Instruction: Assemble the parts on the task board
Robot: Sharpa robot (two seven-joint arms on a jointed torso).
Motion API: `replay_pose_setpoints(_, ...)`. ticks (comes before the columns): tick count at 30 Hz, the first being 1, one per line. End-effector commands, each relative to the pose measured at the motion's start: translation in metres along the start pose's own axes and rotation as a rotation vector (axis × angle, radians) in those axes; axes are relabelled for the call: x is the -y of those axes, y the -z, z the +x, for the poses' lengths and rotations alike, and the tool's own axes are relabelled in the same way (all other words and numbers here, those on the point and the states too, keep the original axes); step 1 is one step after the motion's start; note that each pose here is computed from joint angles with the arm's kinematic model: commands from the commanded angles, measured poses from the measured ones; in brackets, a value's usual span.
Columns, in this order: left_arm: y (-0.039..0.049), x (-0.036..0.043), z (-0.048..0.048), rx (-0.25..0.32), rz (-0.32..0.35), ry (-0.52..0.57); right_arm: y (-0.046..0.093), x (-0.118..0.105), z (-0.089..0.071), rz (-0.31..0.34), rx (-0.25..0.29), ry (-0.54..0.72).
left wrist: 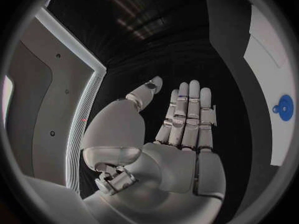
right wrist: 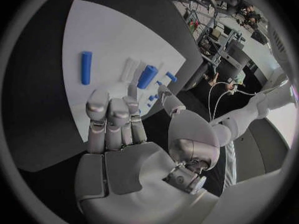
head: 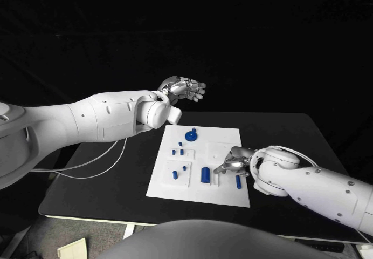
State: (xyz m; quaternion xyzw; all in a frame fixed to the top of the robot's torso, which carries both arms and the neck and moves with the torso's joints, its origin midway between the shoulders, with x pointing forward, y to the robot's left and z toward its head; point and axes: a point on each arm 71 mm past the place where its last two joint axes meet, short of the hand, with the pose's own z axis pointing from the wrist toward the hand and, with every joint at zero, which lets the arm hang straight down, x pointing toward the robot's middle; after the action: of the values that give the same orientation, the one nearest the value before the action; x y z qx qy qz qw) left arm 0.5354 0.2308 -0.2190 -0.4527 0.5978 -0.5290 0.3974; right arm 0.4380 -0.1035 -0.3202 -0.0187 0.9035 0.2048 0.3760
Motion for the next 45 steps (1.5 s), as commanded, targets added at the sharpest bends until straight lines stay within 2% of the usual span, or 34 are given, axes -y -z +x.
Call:
replay_pose_setpoints(1, 0.0003, 0.0017, 0.0011, -0.013, 0.01, -0.001, 0.009, 0.006, -0.015, -0.027, 0.048, -0.056)
replay_pose_setpoints(5, 0.0009, 0.0016, -0.0003, -0.009, 0.01, -0.002, 0.018, 0.018, -0.026, -0.009, 0.07, -0.064)
replay_pose_setpoints(8, 0.001, 0.0015, -0.0004, -0.01, 0.01, -0.002, 0.022, 0.023, -0.028, -0.005, 0.071, -0.065)
replay_pose_setpoints(13, 0.0008, 0.0015, 0.0009, -0.013, 0.01, -0.001, 0.019, 0.013, -0.025, -0.03, 0.058, -0.048)
replay_pose_setpoints(16, 0.0004, 0.0014, 0.002, -0.016, 0.01, -0.001, 0.015, 0.003, -0.024, -0.055, 0.073, -0.01)
replay_pose_setpoints(18, 0.0003, 0.0014, 0.0023, -0.016, 0.01, 0.0, 0.012, -0.003, -0.02, -0.067, 0.074, -0.007)
replay_pose_setpoints(22, 0.0, 0.0013, 0.0022, -0.015, 0.009, -0.001, 0.006, -0.017, -0.011, -0.093, 0.105, 0.087)
replay_pose_setpoints(25, -0.0002, 0.0012, 0.0032, -0.019, 0.009, 0.0, 0.001, -0.022, -0.002, -0.067, 0.087, 0.16)
replay_pose_setpoints(28, -0.0004, 0.0012, 0.0035, -0.019, 0.009, 0.0, -0.003, -0.026, 0.004, -0.055, 0.113, 0.243)
replay_pose_setpoints(31, -0.0002, 0.0012, 0.0036, -0.02, 0.009, 0.0, -0.006, -0.028, 0.011, -0.048, 0.109, 0.283)
replay_pose_setpoints(45, -0.0005, 0.0011, 0.0046, -0.026, 0.006, 0.002, -0.018, -0.037, 0.034, -0.042, 0.08, 0.327)
